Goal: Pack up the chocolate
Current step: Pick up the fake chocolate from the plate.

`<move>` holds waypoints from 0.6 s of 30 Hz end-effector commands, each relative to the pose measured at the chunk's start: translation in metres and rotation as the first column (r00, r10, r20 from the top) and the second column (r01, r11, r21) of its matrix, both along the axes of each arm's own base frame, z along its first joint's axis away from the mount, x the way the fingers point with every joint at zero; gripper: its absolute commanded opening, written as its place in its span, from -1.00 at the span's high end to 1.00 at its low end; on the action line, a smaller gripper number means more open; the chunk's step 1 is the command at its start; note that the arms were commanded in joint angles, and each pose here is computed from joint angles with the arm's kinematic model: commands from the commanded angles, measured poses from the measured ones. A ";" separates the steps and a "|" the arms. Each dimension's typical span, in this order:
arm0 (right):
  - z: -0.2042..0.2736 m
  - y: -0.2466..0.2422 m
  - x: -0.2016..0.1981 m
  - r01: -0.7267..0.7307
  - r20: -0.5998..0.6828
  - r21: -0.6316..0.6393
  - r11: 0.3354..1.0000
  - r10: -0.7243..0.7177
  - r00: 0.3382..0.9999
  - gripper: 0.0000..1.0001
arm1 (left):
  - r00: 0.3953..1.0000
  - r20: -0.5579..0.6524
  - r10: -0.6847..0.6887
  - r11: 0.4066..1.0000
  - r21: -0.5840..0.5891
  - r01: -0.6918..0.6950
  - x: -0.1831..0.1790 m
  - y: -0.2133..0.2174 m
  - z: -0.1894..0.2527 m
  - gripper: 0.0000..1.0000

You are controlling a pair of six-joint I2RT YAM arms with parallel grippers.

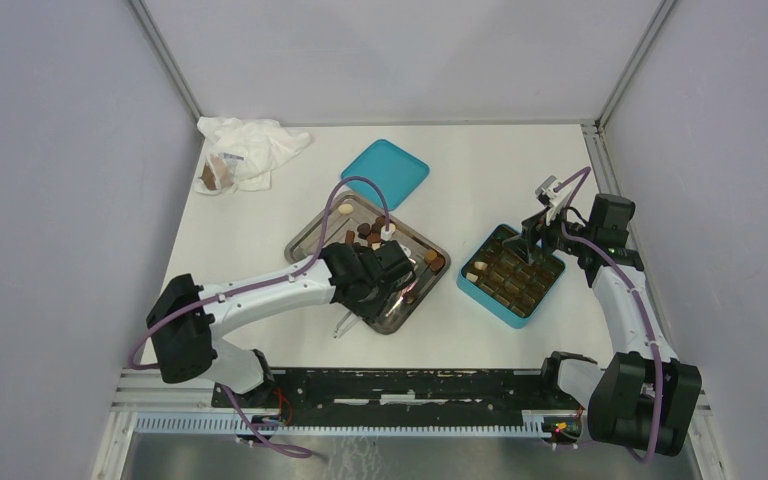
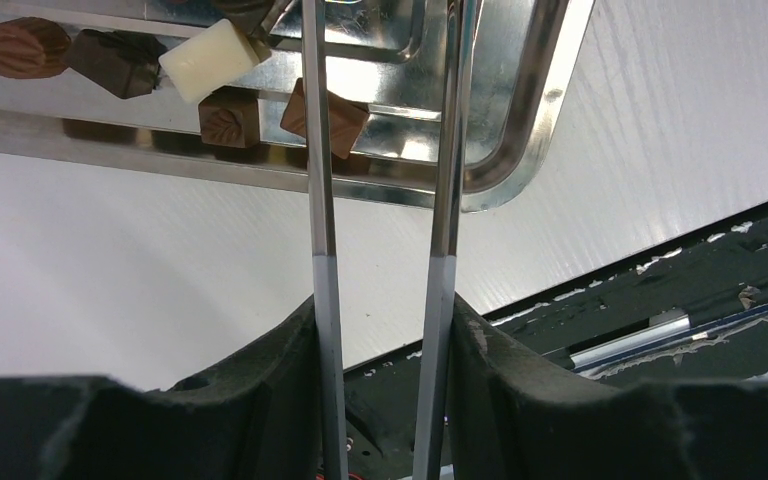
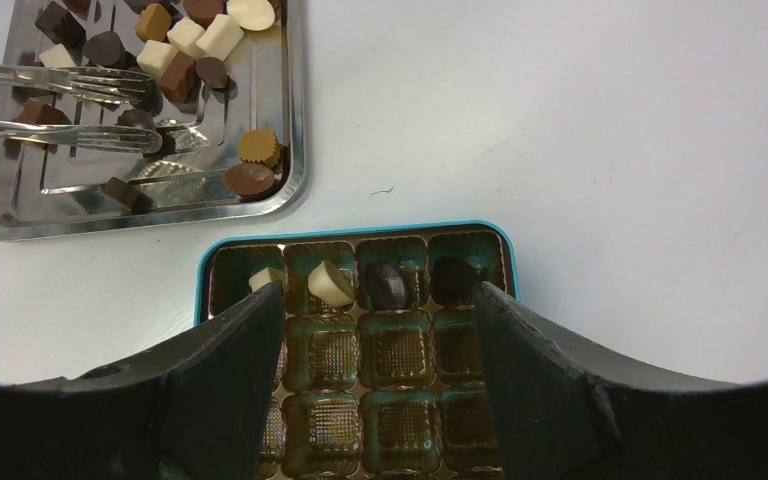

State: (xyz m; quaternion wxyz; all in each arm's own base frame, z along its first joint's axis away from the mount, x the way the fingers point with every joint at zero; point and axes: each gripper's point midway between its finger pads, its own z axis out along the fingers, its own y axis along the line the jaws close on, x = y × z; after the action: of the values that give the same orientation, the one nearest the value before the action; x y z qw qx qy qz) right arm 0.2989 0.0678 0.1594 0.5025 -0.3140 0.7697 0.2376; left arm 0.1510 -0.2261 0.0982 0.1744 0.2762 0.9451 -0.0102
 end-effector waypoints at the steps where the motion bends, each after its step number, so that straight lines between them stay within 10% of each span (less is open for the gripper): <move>1: 0.008 0.000 0.003 -0.008 0.045 -0.003 1.000 0.008 0.999 -0.49 | 1.000 0.021 -0.002 0.999 -0.036 0.003 0.007 -0.007 0.006 0.02; 18: 0.008 0.000 0.003 -0.008 0.044 -0.003 1.000 0.008 0.999 -0.49 | 1.000 -0.004 -0.008 0.999 -0.031 0.008 0.007 -0.006 -0.001 0.12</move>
State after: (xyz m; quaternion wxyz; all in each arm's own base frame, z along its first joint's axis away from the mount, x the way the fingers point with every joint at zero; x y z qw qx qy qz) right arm 0.2989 0.0678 0.1594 0.5025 -0.3140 0.7697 0.2376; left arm 0.1548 -0.2263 0.0961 0.1717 0.2679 0.9479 -0.0143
